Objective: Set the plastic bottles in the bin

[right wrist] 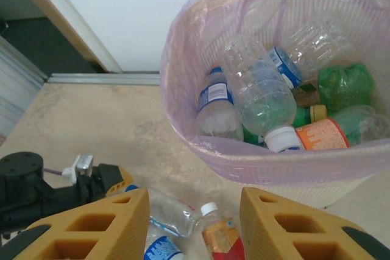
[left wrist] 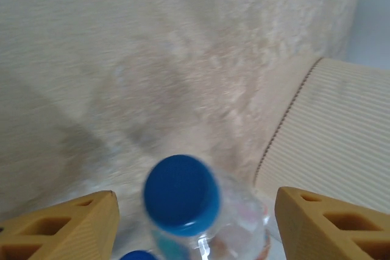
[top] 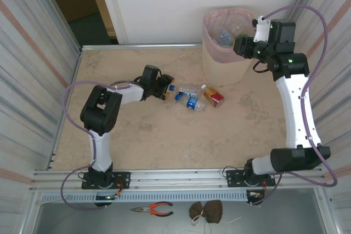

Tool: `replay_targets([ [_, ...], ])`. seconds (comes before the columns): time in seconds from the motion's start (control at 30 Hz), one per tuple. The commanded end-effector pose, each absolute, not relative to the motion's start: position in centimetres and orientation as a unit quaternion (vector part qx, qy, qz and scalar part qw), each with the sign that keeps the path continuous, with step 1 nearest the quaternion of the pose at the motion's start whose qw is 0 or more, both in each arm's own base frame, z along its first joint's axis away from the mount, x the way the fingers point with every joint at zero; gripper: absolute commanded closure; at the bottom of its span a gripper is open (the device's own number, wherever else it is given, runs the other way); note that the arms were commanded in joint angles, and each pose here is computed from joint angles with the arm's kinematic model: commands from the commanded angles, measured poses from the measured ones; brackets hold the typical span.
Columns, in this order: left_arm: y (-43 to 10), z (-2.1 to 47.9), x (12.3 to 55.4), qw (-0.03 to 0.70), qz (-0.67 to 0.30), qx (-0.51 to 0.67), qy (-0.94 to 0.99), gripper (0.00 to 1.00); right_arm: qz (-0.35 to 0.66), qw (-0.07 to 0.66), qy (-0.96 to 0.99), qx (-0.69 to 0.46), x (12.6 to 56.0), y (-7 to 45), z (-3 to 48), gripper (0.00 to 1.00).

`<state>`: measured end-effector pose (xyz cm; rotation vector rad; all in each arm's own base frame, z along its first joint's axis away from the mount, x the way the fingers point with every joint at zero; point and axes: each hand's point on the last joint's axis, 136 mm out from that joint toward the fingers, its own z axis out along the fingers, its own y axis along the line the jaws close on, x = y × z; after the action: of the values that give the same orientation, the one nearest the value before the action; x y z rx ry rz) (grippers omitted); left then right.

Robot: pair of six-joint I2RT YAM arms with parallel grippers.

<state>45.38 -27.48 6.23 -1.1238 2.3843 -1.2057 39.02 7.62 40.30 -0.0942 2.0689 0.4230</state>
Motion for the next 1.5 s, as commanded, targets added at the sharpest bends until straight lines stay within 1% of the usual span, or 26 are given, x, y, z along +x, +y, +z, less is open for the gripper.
replay_targets([
  [0.0,-28.0,5.9,46.4,0.112,-0.426,-0.413,0.797,0.35,0.166,0.492,0.853,-0.039,37.7,7.3,40.5,0.58],
  [0.1,-28.3,5.4,46.8,0.105,-0.431,-0.421,0.791,0.4,0.162,0.489,0.856,-0.04,37.4,7.2,40.2,0.58],
  [0.17,-28.5,5.7,47.0,0.104,-0.434,-0.423,0.788,0.42,0.158,0.489,0.857,-0.04,37.2,7.0,40.2,0.58],
  [0.23,-28.5,4.2,46.9,0.095,-0.425,-0.433,0.79,0.44,0.156,0.489,0.857,-0.04,37.0,7.0,40.2,0.58],
  [0.33,-28.5,3.9,47.0,0.095,-0.42,-0.438,0.789,0.47,0.153,0.489,0.858,-0.041,36.8,6.9,40.2,0.58],
  [0.5,-28.3,3.7,47.0,0.096,-0.419,-0.444,0.787,0.56,0.153,0.489,0.858,-0.04,36.6,6.9,40.1,0.58],
  [0.67,-28.0,4.6,47.1,0.11,-0.422,-0.444,0.783,0.65,0.153,0.489,0.858,-0.039,36.2,6.8,40.2,0.58],
  [0.73,-27.9,4.5,47.1,0.114,-0.42,-0.444,0.783,0.67,0.151,0.492,0.856,-0.039,36.1,6.8,40.4,0.58],
  [0.77,-27.8,6.0,47.3,0.122,-0.429,-0.44,0.779,0.68,0.15,0.492,0.857,-0.038,36.0,6.7,40.4,0.58],
  [0.9,-27.7,7.9,47.5,0.139,-0.442,-0.428,0.776,0.7,0.148,0.495,0.855,-0.037,35.6,6.6,40.6,0.58],
  [1.1,-27.6,12.5,47.2,0.177,-0.47,-0.381,0.776,0.71,0.158,0.494,0.854,-0.038,35.0,7.0,40.6,0.57],
  [1.2,-27.5,15.4,46.6,0.206,-0.473,-0.331,0.79,0.72,0.174,0.493,0.851,-0.047,34.6,7.6,40.6,0.54],
  [1.37,-26.8,20.7,44.9,0.276,-0.471,-0.23,0.806,0.72,0.224,0.494,0.836,-0.087,33.6,10.0,40.4,0.5],
  [1.47,-27.0,24.5,43.4,0.32,-0.484,-0.142,0.802,0.74,0.251,0.498,0.821,-0.124,32.7,11.9,40.4,0.45],
])
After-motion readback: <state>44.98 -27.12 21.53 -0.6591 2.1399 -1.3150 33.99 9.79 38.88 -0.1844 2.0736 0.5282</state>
